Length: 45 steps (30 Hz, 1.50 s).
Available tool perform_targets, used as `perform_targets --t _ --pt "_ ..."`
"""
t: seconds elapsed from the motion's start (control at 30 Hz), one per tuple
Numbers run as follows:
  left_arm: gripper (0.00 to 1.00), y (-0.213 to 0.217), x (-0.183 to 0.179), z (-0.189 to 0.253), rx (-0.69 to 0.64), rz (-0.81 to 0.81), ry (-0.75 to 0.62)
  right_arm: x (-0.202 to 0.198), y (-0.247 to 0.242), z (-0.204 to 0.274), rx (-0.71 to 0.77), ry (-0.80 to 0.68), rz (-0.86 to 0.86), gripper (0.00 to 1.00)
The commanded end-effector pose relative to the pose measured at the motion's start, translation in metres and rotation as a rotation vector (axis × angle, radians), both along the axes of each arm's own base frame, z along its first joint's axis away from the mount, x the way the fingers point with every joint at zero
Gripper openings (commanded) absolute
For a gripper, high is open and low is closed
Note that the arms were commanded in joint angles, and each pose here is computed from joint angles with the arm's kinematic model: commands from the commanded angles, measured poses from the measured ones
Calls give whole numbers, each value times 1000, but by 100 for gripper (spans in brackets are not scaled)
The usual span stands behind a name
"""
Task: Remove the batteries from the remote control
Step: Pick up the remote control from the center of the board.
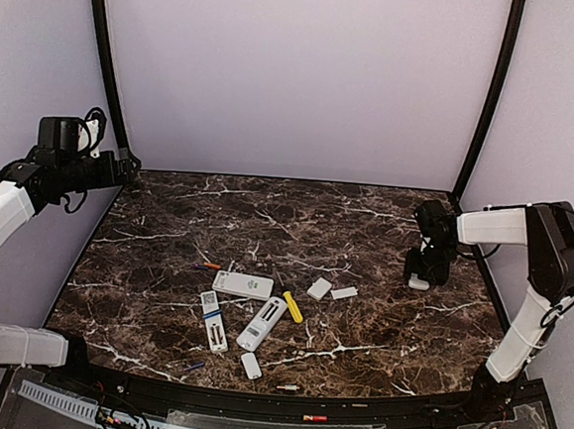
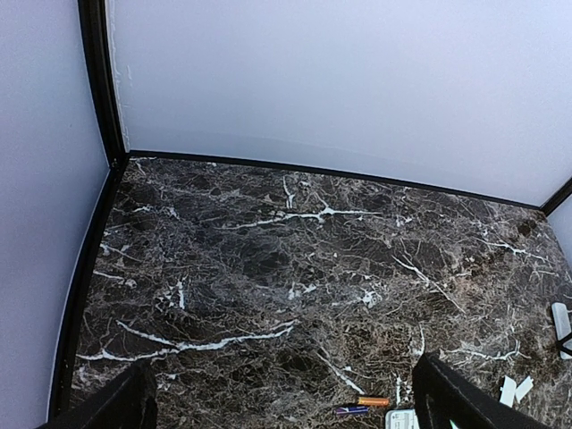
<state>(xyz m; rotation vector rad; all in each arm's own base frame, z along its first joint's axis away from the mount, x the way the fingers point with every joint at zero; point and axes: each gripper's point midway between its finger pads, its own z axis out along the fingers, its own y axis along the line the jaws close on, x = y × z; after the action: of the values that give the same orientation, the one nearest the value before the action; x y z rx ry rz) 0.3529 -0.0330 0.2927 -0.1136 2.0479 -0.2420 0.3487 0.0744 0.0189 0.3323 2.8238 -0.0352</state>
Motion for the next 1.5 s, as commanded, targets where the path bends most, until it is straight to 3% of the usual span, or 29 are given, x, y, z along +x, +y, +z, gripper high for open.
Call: perform_targets --t 0.0,0.67,0.77,1.13,1.47 --pt "99 1 -5 -1 2 -5 1 -8 -1 -9 -26 36 -17 63" --pt "99 0 -6 0 -1 -10 -2 -9 -4 -5 -43 3 -36 57" --pt "99 0 -6 0 -2 -9 -3 -8 -3 -2 -44 -13 -36 42" --pt "99 -2 -6 0 -15 -16 -3 -9 4 18 -50 -43 1 36" --pt "92 -48 -10 -10 -264 -183 42 -12 74 100 110 -244 274 34"
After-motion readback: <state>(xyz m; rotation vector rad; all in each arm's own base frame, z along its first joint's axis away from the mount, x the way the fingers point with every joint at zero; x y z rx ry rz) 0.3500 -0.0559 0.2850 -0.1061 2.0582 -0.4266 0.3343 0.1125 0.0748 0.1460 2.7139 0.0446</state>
